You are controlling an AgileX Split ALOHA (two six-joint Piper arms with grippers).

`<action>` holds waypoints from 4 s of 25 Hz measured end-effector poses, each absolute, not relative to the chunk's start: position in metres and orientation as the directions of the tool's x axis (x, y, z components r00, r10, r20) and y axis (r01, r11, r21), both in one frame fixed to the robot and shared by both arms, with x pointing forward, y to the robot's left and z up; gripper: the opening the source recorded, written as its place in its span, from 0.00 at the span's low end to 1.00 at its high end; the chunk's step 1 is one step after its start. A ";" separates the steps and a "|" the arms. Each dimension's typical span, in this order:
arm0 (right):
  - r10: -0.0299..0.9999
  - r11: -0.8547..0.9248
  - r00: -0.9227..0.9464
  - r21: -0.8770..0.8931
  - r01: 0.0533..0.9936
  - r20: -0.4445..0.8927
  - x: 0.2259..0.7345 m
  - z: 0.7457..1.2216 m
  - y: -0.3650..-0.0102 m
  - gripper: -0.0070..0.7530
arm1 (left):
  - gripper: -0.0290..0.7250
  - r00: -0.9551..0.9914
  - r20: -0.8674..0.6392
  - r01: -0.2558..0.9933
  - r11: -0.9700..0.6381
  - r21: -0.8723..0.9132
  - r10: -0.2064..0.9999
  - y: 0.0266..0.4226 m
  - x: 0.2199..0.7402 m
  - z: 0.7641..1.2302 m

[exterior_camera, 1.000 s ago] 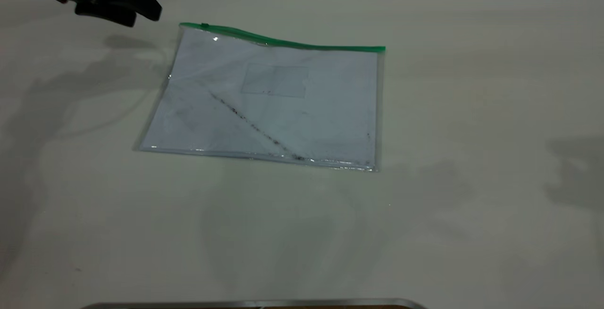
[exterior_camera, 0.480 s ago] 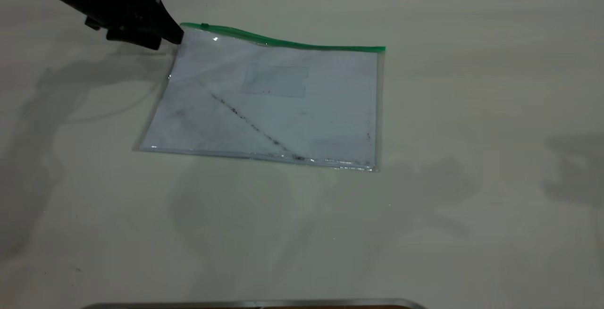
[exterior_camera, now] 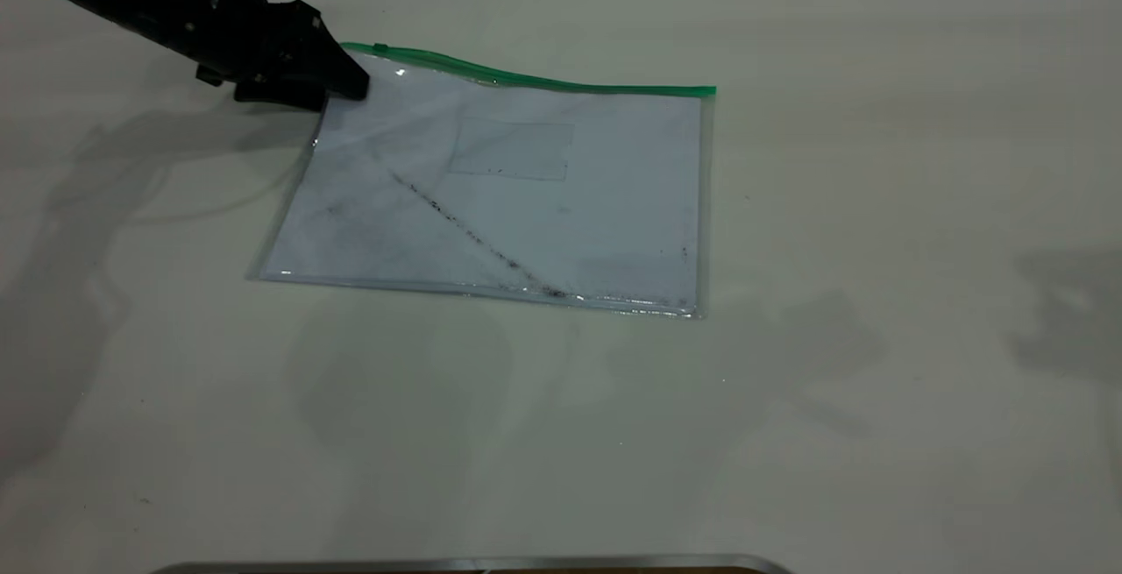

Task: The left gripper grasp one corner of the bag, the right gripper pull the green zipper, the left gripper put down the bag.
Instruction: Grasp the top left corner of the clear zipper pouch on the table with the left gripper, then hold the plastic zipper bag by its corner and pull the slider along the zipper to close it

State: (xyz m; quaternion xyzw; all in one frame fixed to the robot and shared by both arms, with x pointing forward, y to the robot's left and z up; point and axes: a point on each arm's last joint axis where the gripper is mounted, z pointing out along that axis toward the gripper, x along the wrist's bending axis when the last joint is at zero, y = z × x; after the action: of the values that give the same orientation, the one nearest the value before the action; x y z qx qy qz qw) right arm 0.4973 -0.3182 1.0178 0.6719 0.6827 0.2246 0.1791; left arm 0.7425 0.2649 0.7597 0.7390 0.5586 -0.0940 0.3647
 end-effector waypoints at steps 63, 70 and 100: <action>0.730 0.501 -0.678 0.611 0.614 0.083 0.603 0.921 -0.152 0.73 | 0.11 0.889 0.148 -0.391 -0.548 0.740 -0.433 0.033 0.698 0.844; 0.714 0.488 -0.693 0.637 0.596 0.102 0.604 0.923 -0.149 0.69 | 0.11 0.899 0.154 -0.364 -0.503 0.784 -0.411 0.025 0.696 0.848; 0.721 0.513 -0.687 0.594 0.620 0.094 0.607 0.896 -0.150 0.06 | 0.11 0.899 0.155 -0.364 -0.501 0.785 -0.409 0.027 0.697 0.848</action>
State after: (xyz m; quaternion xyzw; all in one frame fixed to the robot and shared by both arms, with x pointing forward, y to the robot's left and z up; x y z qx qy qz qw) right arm 0.6069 -0.1505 0.8962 0.3872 0.8657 0.3063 0.0825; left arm 0.6970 0.0266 0.8480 0.8660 -0.2232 -0.0255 0.4467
